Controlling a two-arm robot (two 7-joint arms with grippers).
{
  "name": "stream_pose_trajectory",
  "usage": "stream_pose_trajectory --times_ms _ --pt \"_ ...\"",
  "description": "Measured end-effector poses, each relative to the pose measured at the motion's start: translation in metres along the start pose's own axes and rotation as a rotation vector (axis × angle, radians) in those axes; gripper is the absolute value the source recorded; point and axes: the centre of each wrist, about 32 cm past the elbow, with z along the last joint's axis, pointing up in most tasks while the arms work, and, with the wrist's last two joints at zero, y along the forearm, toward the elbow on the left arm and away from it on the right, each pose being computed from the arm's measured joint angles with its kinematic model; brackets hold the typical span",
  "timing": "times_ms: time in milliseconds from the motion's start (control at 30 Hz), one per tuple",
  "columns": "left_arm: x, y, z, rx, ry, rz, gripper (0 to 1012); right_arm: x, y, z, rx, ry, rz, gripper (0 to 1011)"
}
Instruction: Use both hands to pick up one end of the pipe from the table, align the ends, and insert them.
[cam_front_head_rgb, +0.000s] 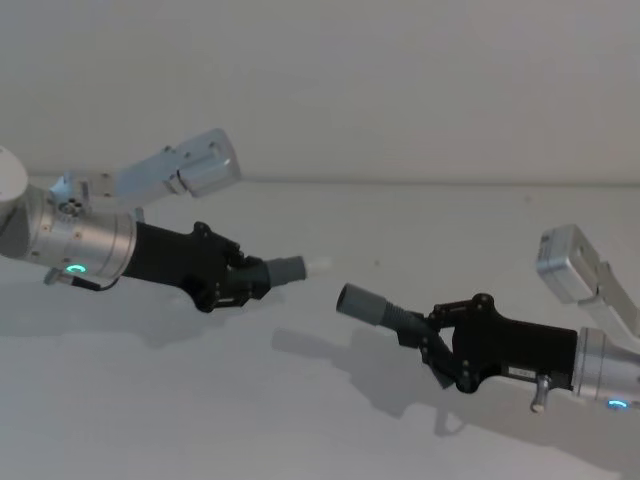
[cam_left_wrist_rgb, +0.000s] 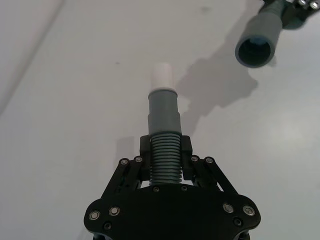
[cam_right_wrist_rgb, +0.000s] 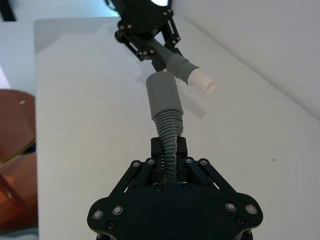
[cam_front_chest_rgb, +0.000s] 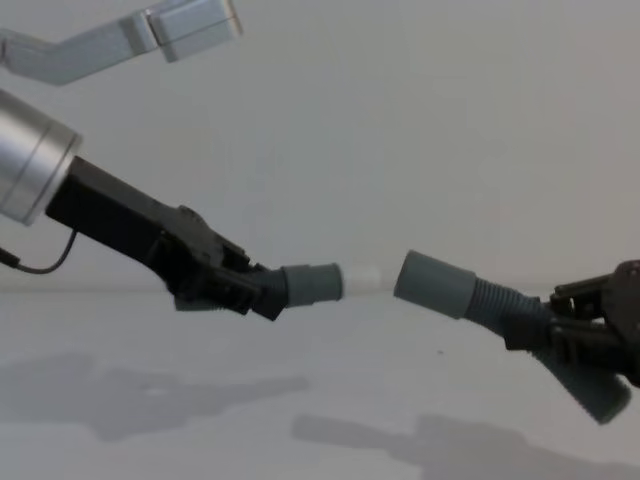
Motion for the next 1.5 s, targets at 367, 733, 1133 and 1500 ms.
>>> stream_pose_trajectory --times_ms 367,733,1133,1500 --pt "0.0063 0.0138 0.0003 0.053 -0.013 -0.112 317 0.011 -0.006 -0.007 -0.007 -0.086 0.087 133" --pt "0.0159 0.0215 0.0034 0.078 -0.032 -0.200 317 0.016 -0.003 -0.012 -0.043 -0.136 0.119 133" --pt "0.0230 0.0237 0.0052 0.083 -0.047 -0.264 317 0.016 0.007 -0.016 -0.073 -0.158 0.102 133" --pt "0.0285 0.0232 0.0024 0.095 -0.048 -0.302 317 0.016 0.015 -0.016 -0.081 -0.162 0.097 133"
